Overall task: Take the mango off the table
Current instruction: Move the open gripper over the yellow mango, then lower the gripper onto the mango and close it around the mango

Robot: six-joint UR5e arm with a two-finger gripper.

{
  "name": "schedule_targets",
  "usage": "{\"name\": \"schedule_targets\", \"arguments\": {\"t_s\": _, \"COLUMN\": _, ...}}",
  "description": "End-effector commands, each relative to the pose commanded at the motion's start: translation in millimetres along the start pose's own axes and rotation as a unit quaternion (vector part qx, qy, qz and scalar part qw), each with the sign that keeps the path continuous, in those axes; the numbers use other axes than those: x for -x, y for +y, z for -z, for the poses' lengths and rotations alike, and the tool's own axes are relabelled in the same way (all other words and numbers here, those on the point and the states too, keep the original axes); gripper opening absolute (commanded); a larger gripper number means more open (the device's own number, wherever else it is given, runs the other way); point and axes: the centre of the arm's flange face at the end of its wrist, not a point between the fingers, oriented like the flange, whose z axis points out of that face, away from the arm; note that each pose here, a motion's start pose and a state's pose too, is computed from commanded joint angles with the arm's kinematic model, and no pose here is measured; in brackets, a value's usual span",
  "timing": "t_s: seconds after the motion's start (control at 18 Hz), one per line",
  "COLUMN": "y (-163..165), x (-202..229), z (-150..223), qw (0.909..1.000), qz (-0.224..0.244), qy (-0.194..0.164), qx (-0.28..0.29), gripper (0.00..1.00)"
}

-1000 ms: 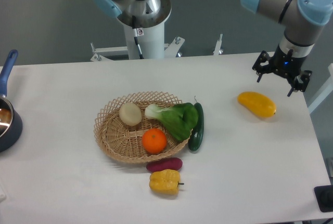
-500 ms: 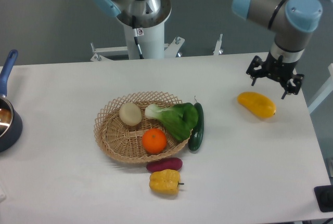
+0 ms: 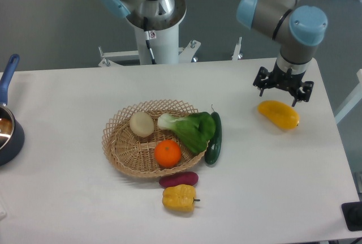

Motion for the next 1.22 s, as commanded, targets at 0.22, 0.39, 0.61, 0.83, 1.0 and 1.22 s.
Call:
{"name": "schedule_targets", "arguments": {"t_s": 0.22, "y": 6.6, "x": -1.6, "z": -7.0, "qw": 0.9984, "qz": 0.05, "qy": -0.018, "qx": 0.021, "gripper": 1.0}}
{"name": "schedule_targets", "arguments": {"t_s": 0.39, "y": 9.8, "x": -5.0, "z": -20.9, "qw": 0.9979, "qz": 0.057, "qy": -0.014, "qx": 0.029, "gripper": 1.0}}
{"name": "schedule_targets", "arguments": {"t_s": 0.61, "y": 13.1, "x": -8.2, "z": -35.1, "qw": 0.993, "qz": 0.112, "qy": -0.005, "qx": 0.037, "gripper": 1.0}}
{"name": "schedule_targets", "arguments": {"t_s": 0.83, "y": 16.8, "x": -4.5, "z": -47.2, "qw": 0.9839, "qz": 0.174, "qy": -0.004, "qx": 0.04, "gripper": 1.0}}
{"name": "schedule_targets", "arguments": {"t_s": 1.0, "y": 14.9, "x": -4.5, "z": -55.1, "qw": 0.983, "qz": 0.179, "qy": -0.007, "qx": 0.038, "gripper": 1.0}}
{"name": "schedule_targets", "arguments": {"t_s": 1.22, "y": 13.4, "x": -2.7, "z": -53.9, "qw": 0.9835, "qz": 0.177, "qy": -0.01, "qx": 0.033, "gripper": 1.0}}
